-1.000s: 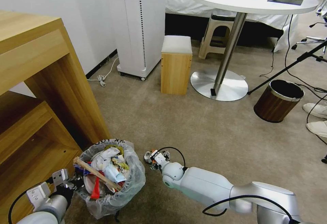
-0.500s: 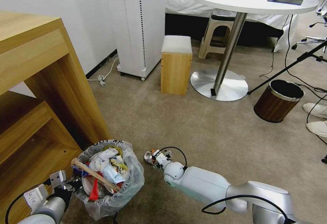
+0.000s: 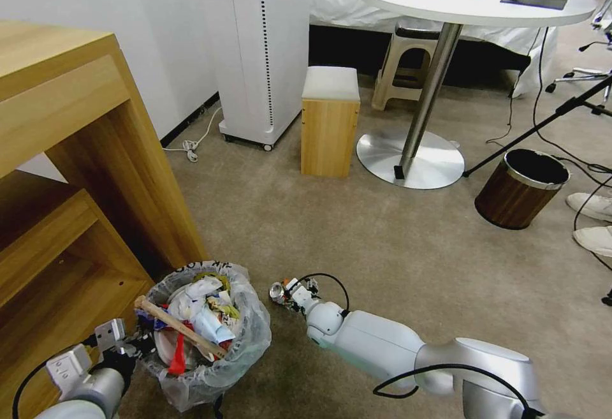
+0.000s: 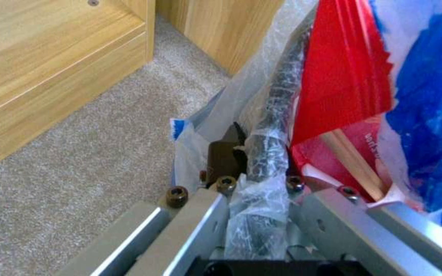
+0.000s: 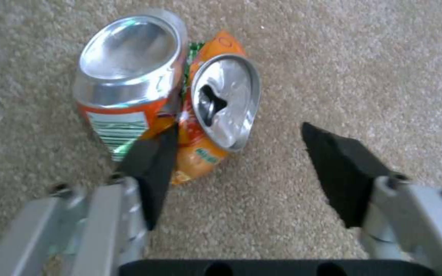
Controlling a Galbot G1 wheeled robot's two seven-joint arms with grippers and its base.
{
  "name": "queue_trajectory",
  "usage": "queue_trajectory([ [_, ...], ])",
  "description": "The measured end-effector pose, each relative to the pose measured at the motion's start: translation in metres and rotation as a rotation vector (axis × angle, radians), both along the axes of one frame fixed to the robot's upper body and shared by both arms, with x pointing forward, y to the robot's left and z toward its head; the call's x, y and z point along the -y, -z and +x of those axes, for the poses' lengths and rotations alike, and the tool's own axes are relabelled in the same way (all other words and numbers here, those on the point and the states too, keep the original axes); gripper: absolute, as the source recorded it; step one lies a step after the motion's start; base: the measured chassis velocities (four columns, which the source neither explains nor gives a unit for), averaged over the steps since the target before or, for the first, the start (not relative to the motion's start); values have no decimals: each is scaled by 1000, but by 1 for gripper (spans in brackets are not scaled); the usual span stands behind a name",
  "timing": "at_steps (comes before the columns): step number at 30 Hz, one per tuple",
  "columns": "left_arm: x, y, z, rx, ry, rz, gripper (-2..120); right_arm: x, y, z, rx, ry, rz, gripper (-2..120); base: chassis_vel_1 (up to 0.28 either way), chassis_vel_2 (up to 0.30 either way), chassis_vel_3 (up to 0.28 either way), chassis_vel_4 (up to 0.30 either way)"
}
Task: Pick up the trash bin and place the garbage on the floor into it.
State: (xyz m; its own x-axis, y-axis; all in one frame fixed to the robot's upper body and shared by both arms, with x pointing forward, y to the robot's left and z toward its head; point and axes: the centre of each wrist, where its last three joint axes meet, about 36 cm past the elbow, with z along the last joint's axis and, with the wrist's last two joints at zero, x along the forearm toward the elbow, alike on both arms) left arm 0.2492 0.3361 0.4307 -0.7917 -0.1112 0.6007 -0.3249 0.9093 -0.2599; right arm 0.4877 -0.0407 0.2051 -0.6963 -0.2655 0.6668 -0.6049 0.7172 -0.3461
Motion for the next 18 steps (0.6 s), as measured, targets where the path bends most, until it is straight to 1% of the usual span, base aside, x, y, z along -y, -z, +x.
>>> queue_trajectory([
  [1,0,0,0,0,0,0,0,0,0,0,0,0,0,60,0,0,0,0],
  [2,0,0,0,0,0,0,0,1,1,0,2,-1,1,57,0,0,0,0],
  [3,0,0,0,1,1,-1,0,2,1,-1,3,-2,2,51,0,0,0,0],
  [4,1,0,0,2,1,-1,0,3,2,-2,5,-4,2,43,0,0,0,0],
  [5,1,0,0,2,1,-1,0,3,2,-2,5,-4,2,43,0,0,0,0],
  [8,1,1,-1,3,0,0,0,6,4,-3,11,-11,2,30,0,0,0,0],
  [9,1,1,-1,3,0,0,0,6,4,-3,11,-11,2,30,0,0,0,0],
  [10,1,1,-1,4,0,0,0,6,4,-3,12,-13,2,27,0,0,0,0],
  [13,1,1,-2,6,1,2,0,6,6,-4,18,-19,7,13,0,0,0,0],
  [14,1,1,-2,6,1,2,0,6,6,-4,18,-19,7,13,0,0,0,0],
  [16,1,1,-3,7,2,3,0,4,5,-6,17,-23,13,2,0,0,0,0],
  [18,1,1,-3,7,2,4,0,3,5,-7,17,-26,16,0,0,0,0,0],
])
